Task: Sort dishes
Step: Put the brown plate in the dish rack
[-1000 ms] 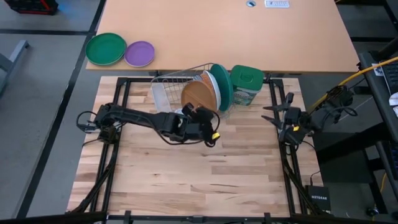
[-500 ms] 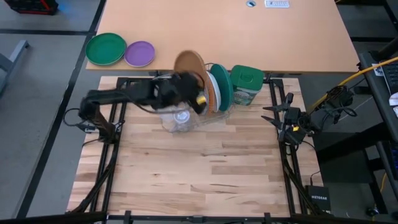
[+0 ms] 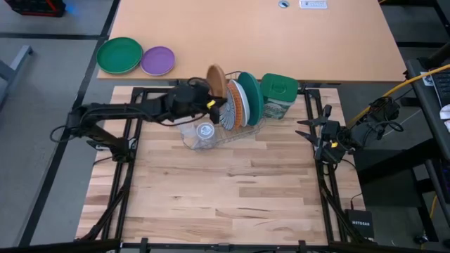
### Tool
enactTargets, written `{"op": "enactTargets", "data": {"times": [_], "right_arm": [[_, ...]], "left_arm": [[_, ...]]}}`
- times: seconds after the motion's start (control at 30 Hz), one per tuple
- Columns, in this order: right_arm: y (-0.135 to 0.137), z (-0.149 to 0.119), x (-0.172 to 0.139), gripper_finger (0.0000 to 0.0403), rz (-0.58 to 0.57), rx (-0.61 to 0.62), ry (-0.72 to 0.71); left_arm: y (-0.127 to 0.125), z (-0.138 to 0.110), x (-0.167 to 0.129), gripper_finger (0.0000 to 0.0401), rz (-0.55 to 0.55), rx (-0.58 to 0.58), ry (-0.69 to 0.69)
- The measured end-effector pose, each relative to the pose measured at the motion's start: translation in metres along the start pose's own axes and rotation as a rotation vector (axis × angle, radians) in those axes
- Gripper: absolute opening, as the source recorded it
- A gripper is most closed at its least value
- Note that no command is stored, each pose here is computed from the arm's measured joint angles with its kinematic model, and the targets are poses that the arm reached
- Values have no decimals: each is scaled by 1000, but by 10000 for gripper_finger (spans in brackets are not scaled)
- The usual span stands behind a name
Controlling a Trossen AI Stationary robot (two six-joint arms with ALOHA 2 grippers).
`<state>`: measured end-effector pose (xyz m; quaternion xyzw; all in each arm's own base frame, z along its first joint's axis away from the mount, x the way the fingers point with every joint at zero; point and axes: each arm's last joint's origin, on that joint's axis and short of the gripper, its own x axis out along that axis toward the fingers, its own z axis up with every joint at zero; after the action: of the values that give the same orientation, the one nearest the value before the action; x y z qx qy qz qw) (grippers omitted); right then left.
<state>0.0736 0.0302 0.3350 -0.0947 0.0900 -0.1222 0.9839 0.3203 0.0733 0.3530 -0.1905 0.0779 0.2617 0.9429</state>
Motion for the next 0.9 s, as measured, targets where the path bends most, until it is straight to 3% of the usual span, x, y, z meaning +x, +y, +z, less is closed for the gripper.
{"op": "enactTargets", "data": {"times": [0.1, 0.37, 0.5, 0.9], "right_arm": [[0, 0, 0, 156, 1, 5, 0], [0, 0, 0, 156, 0, 33, 0], [0, 0, 0, 156, 0, 33, 0], [0, 0, 0, 156, 1, 33, 0]], "left_arm": [[15, -23, 2, 0, -115, -128, -116], [40, -75, -1, 0, -190, -469, -210], [39, -90, -3, 0, -176, -514, -187], [35, -96, -3, 0, -176, -478, -173]]}}
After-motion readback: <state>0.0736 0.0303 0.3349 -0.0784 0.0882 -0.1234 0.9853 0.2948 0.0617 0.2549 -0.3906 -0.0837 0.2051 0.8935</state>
